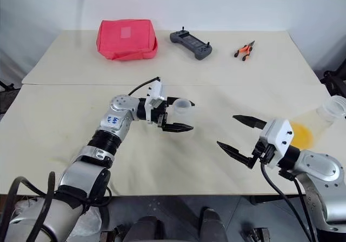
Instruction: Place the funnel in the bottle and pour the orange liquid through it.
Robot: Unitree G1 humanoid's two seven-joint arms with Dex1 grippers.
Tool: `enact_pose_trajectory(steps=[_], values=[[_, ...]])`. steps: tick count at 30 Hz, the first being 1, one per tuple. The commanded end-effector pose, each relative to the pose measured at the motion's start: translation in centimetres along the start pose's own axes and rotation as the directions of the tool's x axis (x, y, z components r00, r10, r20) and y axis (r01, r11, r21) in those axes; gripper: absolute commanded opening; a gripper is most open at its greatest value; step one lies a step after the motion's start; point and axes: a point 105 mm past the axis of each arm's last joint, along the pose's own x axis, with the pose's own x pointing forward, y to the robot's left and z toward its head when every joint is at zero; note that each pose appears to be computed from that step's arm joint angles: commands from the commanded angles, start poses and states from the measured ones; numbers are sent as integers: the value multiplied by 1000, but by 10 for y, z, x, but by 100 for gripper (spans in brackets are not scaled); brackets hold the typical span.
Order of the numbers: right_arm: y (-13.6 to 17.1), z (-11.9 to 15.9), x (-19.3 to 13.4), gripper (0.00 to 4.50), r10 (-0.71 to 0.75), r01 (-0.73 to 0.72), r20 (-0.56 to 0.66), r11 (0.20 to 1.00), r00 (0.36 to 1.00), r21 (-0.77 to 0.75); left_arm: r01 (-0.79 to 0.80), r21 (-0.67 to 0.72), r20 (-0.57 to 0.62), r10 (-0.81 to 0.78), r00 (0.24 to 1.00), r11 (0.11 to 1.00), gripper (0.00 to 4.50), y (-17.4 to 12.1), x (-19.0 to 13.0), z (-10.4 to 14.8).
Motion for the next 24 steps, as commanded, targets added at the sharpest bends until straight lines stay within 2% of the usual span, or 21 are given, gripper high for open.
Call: enact_pose_trajectory(steps=[1,10,13,16,20,24], values=[[1,8,-1,450,14,-14,15,1000,1000,-27,-28,4,-1,28,1000,1000,443,6,-13,9],[1,8,2,450,48,-48,7,999,999,-21,-91,17,-83,92,992,996,443,16,-55,12],[1,8,4,450,61,-61,10,998,998,-19,-131,19,-107,132,985,991,443,16,-75,14],[4,8,6,450,90,-90,14,996,996,-13,-235,45,-116,239,964,971,443,18,-108,20],[15,5,12,450,175,-176,53,984,983,18,-491,89,-83,497,864,867,443,16,-168,37],[25,9,21,450,252,-260,121,965,960,49,-651,117,-70,660,748,750,443,-12,-207,40]])
